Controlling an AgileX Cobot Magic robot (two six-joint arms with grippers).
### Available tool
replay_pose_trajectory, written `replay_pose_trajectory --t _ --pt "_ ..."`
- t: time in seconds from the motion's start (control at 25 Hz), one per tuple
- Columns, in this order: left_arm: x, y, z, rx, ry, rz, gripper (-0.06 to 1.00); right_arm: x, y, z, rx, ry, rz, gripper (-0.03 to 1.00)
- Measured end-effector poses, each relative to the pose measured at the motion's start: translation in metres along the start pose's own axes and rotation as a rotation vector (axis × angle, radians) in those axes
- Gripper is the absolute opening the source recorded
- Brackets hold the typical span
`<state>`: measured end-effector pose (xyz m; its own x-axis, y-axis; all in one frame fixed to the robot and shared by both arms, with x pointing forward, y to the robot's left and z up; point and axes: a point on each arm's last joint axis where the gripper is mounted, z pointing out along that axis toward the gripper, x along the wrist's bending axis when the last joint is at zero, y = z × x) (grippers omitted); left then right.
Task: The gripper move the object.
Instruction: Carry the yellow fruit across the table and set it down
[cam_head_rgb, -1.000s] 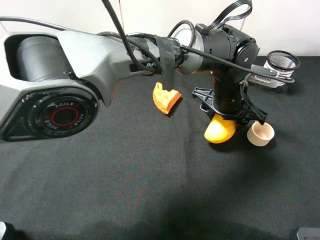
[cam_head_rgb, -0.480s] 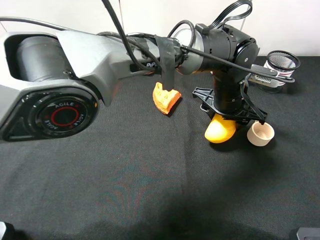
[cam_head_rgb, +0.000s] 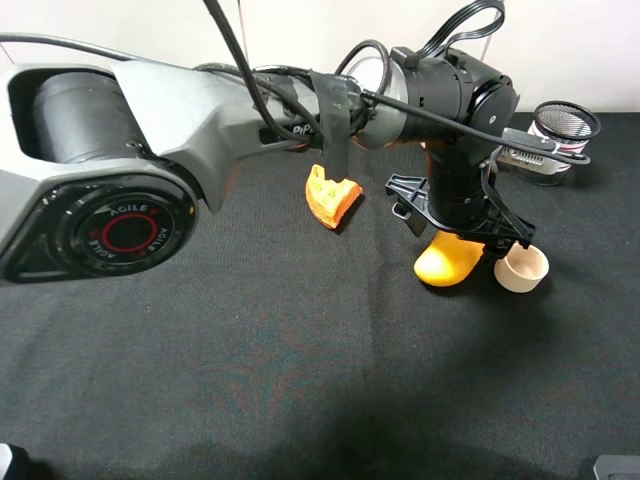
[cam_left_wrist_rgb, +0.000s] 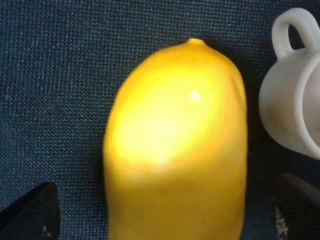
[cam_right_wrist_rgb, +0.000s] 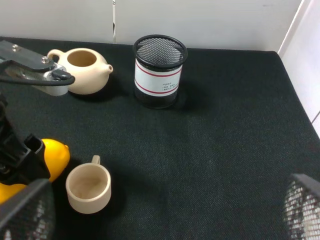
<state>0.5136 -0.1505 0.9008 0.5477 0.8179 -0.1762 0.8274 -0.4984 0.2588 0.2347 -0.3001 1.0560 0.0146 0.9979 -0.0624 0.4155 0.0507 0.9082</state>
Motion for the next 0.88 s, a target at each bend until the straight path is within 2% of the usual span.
replay_pose_trajectory --t 0.48,0.88 --pt "0.001 -0.002 -0.006 0.030 0.014 0.001 0.91 0.000 0.000 0.000 0.000 0.000 0.000 0.69" --pt "0.000 -0.003 -0.033 0.065 0.028 0.015 0.91 0.000 0.000 0.000 0.000 0.000 0.000 0.69"
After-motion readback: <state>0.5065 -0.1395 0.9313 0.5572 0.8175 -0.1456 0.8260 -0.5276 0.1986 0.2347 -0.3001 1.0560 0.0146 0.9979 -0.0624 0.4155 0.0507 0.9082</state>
